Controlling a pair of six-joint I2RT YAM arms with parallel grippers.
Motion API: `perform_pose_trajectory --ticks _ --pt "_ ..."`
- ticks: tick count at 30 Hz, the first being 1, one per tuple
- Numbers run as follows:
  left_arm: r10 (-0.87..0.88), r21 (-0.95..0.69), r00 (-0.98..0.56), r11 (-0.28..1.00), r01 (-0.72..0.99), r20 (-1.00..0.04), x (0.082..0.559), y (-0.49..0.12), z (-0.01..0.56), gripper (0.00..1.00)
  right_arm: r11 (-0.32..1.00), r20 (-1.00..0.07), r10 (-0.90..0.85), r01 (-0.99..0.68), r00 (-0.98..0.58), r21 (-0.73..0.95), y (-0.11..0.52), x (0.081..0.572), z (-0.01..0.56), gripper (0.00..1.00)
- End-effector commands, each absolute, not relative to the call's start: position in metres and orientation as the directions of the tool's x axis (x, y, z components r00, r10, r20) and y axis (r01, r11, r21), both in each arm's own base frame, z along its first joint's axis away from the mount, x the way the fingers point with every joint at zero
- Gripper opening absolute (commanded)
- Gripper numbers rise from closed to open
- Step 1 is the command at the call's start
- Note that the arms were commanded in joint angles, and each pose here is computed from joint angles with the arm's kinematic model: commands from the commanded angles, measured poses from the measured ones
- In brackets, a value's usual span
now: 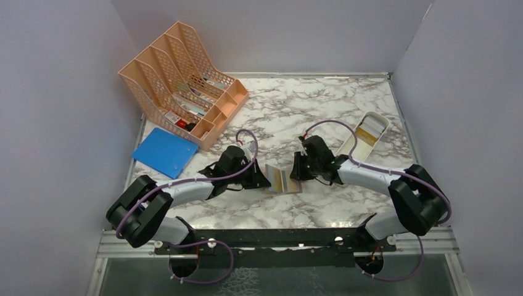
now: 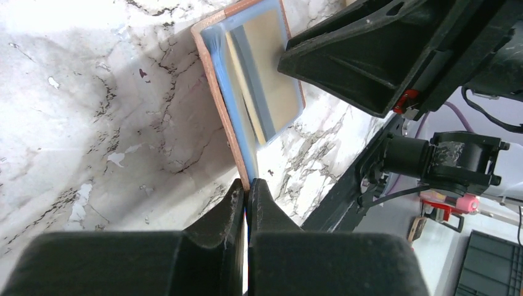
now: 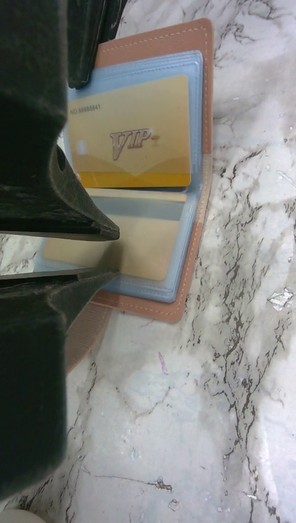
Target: Put the credit cards into the card holder
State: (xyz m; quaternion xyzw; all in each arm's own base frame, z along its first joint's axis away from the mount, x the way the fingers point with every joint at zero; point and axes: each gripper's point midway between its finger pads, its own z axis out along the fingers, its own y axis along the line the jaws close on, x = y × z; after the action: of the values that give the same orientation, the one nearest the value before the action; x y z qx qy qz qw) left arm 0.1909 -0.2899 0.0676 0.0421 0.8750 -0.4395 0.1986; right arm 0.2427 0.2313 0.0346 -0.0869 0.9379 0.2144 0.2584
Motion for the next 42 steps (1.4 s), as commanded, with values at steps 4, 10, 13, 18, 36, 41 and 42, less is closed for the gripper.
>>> perform_pose_trajectory --ticks 4,10,13,18,36,41,42 --pt "-0.086 -0.786 -0.883 0.5 0.363 -0.462 0.198 -0.311 0.1 0.0 0.875 -0.466 -0.041 -0.257 -0.884 0.41 0.234 0.225 0.008 0.27" --pt "-0.062 -0.799 -0.871 0.434 0.416 -0.487 0.197 -0.321 0.115 0.05 0.86 -0.427 -0.033 -0.243 -0.904 0.449 0.236 0.213 -0.003 0.26" --pt "-0.059 -0.802 -0.871 0.425 0.42 -0.488 0.197 -0.322 0.115 0.04 0.858 -0.427 -0.032 -0.243 -0.904 0.451 0.235 0.212 -0.002 0.26" --pt "-0.056 -0.807 -0.875 0.418 0.416 -0.48 0.196 -0.323 0.112 0.01 0.857 -0.433 -0.029 -0.245 -0.901 0.453 0.235 0.212 0.001 0.26" --pt "-0.058 -0.817 -0.893 0.436 0.379 -0.445 0.198 -0.325 0.096 0.0 0.84 -0.45 -0.017 -0.256 -0.893 0.478 0.239 0.212 0.015 0.26" --pt "-0.047 -0.819 -0.909 0.456 0.349 -0.414 0.199 -0.327 0.082 0.01 0.838 -0.461 -0.01 -0.259 -0.888 0.48 0.239 0.213 0.022 0.27" --pt "-0.045 -0.819 -0.91 0.457 0.347 -0.411 0.199 -0.328 0.081 0.01 0.839 -0.465 -0.008 -0.259 -0.885 0.479 0.238 0.214 0.023 0.27"
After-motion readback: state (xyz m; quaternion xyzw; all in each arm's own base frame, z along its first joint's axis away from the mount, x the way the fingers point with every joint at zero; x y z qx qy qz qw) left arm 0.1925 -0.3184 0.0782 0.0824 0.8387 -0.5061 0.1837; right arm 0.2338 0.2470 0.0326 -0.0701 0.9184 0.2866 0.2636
